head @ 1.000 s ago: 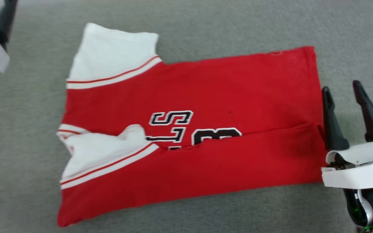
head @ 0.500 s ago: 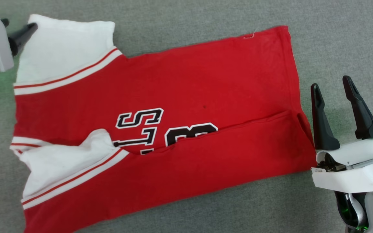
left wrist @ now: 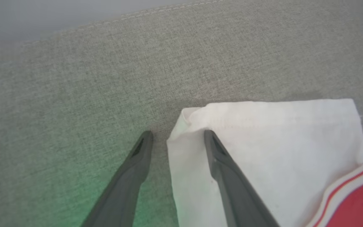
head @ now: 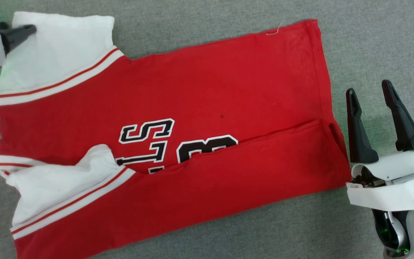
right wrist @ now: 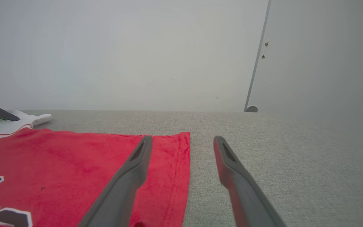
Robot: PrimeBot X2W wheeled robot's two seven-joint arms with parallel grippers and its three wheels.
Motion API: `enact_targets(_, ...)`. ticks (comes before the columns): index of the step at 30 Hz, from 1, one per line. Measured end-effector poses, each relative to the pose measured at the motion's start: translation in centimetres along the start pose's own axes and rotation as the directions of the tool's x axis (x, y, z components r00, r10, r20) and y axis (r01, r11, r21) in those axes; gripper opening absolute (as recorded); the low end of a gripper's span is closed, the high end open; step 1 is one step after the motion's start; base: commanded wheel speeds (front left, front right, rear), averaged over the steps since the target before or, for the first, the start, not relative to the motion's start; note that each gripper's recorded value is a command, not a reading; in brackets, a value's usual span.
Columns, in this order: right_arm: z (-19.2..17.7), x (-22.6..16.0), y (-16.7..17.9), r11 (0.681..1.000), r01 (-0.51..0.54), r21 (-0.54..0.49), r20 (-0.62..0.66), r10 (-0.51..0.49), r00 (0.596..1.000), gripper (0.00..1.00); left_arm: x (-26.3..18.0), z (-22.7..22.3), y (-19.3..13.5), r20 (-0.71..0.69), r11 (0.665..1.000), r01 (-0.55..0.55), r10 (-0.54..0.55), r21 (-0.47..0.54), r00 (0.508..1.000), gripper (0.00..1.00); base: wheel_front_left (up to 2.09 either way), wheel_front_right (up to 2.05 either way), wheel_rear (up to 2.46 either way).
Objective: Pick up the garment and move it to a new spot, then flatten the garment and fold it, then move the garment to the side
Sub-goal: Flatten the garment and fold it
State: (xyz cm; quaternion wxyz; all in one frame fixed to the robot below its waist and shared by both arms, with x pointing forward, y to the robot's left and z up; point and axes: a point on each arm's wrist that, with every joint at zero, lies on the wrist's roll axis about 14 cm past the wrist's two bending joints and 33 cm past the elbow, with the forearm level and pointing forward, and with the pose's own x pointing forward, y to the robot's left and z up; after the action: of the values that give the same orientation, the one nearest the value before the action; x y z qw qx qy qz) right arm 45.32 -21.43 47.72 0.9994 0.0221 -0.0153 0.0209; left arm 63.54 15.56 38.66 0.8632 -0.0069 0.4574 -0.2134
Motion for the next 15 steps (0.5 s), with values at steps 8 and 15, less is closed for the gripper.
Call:
enact_targets(8, 0.7, 1.7, 0.4, 0.997, -0.063, -0.034, -0.041, 0.062, 0.997, 1.00, -0.3, 0.2, -0.9, 0.027, 0.999, 0.034, -0.033, -0.017, 0.999, 0.00, 0.00, 0.00, 0.00)
enact_targets(15, -0.7, 4.5, 0.0, 0.979, -0.173, -0.107, -0.323, 0.131, 0.937, 1.00, -0.8, 0.5, -2.1, 0.051, 0.998, 0.059, -0.058, -0.009, 0.997, 0.00, 0.00, 0.00, 0.00)
